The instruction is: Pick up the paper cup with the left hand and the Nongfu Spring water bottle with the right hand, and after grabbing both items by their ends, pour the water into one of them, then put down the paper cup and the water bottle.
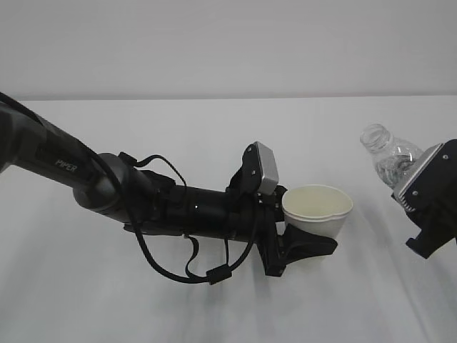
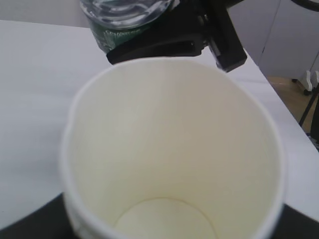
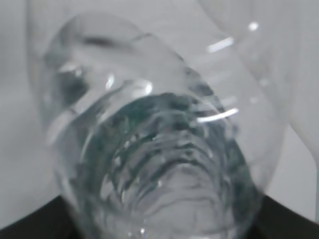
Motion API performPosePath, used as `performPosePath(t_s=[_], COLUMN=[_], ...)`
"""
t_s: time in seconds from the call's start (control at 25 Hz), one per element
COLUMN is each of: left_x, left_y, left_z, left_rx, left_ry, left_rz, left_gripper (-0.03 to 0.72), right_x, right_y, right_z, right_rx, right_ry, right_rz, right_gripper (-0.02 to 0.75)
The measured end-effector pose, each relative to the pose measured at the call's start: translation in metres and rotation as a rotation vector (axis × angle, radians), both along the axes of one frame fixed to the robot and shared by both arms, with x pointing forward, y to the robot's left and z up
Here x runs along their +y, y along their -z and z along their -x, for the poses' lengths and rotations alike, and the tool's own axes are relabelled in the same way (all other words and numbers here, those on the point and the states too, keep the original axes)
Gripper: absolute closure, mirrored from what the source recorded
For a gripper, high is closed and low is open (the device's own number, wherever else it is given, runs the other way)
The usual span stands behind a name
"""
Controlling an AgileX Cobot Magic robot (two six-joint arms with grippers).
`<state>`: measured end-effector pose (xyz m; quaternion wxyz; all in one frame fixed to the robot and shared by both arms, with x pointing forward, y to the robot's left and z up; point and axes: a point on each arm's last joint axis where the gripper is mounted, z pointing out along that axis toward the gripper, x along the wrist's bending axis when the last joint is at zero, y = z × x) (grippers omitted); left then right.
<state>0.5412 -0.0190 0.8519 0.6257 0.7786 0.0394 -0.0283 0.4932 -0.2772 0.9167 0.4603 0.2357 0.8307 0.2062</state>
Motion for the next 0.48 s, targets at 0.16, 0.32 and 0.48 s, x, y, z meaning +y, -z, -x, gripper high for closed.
performPosePath(t_s=[0.16,0.32,0.48], left_x=[0.0000,0.0000,0.0001], left_y=[0.0000,0.0000,0.0005], left_z=[0.0000,0.0000,-0.0003], left_rx=[0.000,0.000,-0.001], left_ry=[0.000,0.000,-0.003], left_rz=[0.000,0.000,-0.005], left_gripper=[0.249,0.249,0.249], right_x=[-0.0005,-0.0006,-0.0003], right_y=[0.0000,0.0000,-0.0022], right_z=[-0.0001,-0.0001,-0.0012], right_rx=[-0.009,-0.014,-0.049], right_ry=[-0.030,-0.048,-0.079], right_rz=[0.063,0.097,0.151], right_gripper=[0.325,0.325,0.325])
